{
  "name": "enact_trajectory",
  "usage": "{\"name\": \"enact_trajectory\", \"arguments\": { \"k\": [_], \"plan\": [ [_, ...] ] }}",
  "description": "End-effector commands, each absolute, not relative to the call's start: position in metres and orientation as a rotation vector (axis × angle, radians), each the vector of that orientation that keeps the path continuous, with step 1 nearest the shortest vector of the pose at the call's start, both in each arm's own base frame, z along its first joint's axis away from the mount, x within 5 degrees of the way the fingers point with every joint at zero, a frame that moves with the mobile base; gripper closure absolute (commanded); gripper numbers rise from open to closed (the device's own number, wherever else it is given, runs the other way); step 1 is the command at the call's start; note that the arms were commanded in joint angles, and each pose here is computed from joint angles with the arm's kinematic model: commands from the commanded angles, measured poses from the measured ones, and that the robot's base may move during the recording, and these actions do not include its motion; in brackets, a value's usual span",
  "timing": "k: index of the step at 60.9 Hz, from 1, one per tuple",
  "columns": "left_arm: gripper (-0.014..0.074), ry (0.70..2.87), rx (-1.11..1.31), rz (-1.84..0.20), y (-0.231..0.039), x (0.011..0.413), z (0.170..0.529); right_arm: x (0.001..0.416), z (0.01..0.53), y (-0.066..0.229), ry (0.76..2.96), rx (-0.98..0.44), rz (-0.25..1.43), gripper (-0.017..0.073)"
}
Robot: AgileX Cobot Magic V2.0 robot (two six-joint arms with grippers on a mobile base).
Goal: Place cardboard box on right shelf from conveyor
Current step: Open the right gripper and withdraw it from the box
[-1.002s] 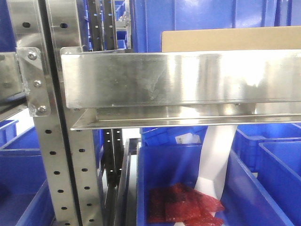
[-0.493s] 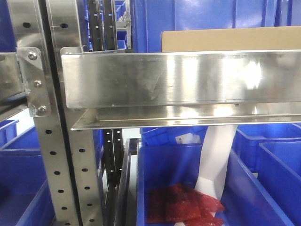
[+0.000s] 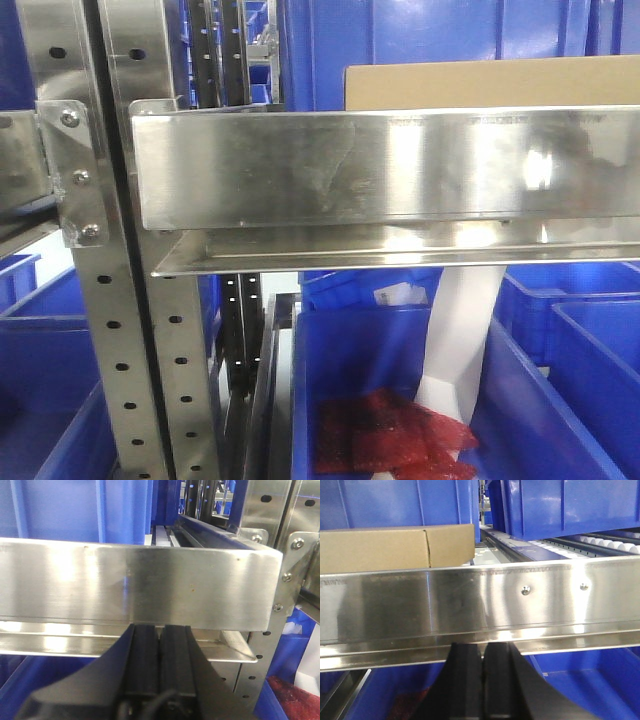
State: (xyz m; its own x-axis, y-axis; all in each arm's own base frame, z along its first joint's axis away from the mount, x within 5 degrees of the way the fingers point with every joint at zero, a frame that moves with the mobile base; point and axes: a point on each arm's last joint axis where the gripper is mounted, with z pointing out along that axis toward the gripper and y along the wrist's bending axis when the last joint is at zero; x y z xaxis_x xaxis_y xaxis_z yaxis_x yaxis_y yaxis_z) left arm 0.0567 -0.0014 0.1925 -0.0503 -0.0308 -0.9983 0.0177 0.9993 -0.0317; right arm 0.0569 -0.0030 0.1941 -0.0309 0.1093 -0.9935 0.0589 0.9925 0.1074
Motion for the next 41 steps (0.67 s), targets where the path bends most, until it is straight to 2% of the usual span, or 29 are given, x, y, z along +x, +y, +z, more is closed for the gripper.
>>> {"name": "enact_trajectory", "arguments": {
  "k": [1, 41],
  "plan": [
    [0.0710, 1.530, -0.020, -0.039, -0.0007, 0.0560, 0.1981, 0.0550, 0.2045, -0.0036, 1.494, 0.124, 0.028, 0.0510],
    [0.0709, 1.530, -0.020, -0.039, -0.0007, 0.0560, 0.1981, 0.0550, 0.2044, -0.0036, 1.495, 0.124, 0.028, 0.0510]
  ]
}}
